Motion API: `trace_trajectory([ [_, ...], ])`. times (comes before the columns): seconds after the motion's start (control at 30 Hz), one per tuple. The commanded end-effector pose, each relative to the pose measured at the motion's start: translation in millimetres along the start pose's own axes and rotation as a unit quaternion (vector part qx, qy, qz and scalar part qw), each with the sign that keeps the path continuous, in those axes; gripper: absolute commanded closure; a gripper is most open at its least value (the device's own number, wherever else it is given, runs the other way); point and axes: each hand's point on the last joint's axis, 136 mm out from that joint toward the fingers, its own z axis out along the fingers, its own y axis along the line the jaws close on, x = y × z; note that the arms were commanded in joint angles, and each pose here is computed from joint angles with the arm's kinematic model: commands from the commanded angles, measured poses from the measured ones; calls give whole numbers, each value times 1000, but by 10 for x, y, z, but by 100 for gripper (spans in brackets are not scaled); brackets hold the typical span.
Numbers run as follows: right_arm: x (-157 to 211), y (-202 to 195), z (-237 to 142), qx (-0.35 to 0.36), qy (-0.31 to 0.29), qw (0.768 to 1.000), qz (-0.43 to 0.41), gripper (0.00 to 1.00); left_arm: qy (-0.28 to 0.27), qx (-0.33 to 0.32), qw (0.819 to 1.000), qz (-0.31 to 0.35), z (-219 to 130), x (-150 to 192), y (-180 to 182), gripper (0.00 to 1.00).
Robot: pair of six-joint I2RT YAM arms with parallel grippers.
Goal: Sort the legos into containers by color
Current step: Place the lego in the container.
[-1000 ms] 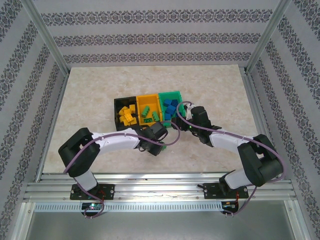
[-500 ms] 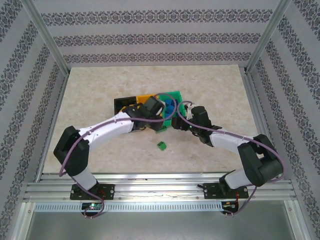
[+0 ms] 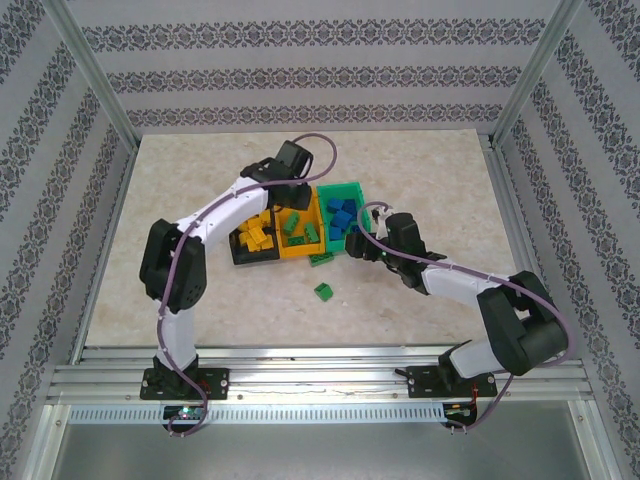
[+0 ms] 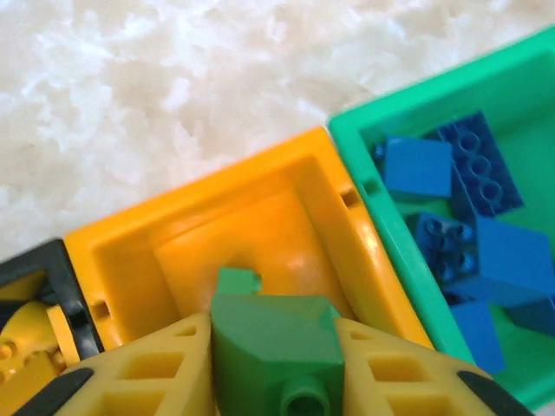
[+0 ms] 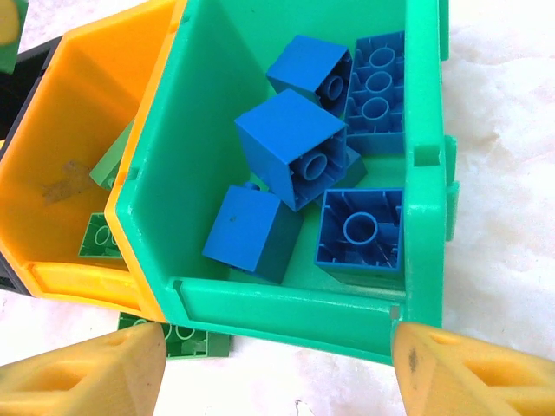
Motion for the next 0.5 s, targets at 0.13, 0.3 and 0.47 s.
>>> trace_trajectory([
  [0.13,-78,4,-49,-7,-16,1000,7,30,23,41,999,3,26,44,-158,33],
  [0.3,-80,1,-49,-7,-16,1000,7,30,2,82,997,-8,-87,85,-258,32],
  [0.47,-78,2,-40,-8,-15,1000,9,30,-21,100,994,-30,-224,174,-266,31],
])
